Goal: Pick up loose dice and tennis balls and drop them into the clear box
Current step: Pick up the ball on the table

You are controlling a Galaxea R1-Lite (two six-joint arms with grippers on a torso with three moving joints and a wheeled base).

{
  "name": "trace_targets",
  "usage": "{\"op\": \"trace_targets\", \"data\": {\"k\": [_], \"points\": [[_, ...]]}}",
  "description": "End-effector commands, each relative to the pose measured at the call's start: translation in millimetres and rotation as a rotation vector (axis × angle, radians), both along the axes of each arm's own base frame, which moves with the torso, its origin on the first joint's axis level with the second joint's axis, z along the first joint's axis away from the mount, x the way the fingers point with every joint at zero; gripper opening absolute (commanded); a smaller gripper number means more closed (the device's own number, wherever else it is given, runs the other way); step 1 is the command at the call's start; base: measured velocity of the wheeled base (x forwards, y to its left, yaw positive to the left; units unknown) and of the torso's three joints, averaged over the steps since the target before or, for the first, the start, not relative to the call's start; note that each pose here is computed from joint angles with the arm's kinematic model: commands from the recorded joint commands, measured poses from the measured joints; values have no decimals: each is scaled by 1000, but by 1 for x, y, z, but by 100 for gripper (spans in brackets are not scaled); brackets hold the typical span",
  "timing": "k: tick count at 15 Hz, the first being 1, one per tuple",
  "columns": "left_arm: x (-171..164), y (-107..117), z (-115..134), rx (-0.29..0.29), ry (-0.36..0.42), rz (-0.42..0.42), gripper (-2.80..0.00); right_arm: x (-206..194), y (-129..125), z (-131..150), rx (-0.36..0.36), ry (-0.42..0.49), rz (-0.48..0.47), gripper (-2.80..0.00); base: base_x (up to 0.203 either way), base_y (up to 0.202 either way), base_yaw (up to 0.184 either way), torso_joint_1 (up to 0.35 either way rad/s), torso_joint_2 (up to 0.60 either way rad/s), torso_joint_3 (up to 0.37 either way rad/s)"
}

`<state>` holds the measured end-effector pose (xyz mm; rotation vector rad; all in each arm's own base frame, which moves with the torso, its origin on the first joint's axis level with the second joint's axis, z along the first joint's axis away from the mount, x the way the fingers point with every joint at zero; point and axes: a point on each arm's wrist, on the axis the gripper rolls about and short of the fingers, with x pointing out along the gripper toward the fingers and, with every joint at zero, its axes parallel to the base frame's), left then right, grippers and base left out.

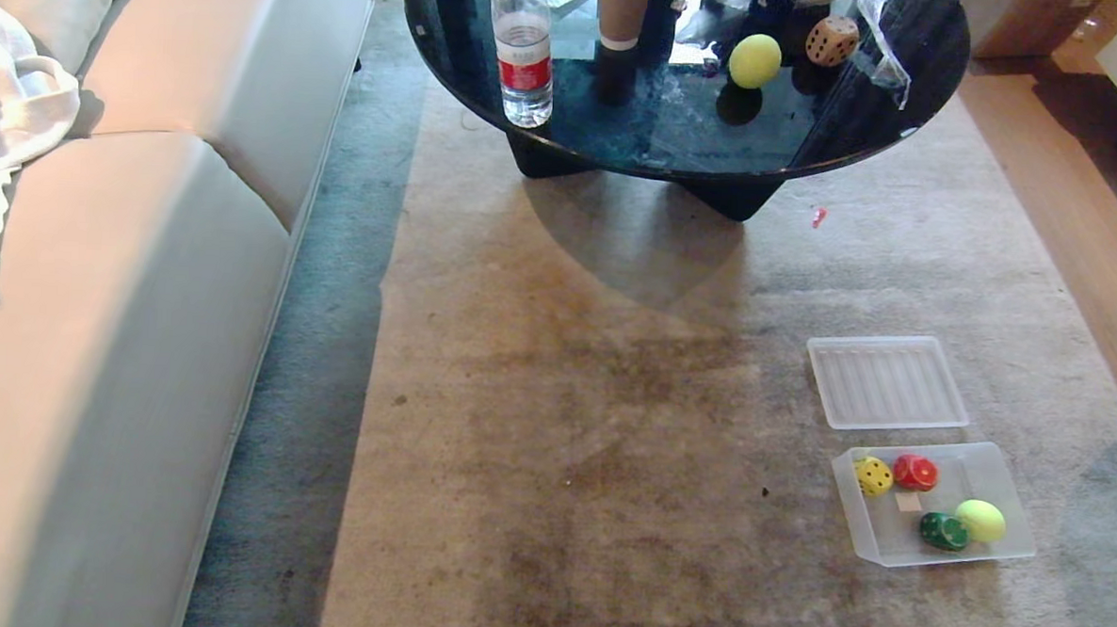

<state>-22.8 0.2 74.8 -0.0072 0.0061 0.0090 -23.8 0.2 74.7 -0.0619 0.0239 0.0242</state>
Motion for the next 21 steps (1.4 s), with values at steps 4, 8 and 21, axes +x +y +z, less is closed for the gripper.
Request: {"op": "trace_targets", "data": {"k": [4,8,21], "points": [[0,0,0,0,0,0,-280,0,0,0,-1,1,0,-280,0,0,0,5,3,204],[0,0,0,0,1,0,-280,0,0,0,1,3,1,-280,0,0,0,3,-2,203],[0,0,0,1,0,0,-280,0,0,0,1,0,2,-280,0,0,0,2,3,150]]}}
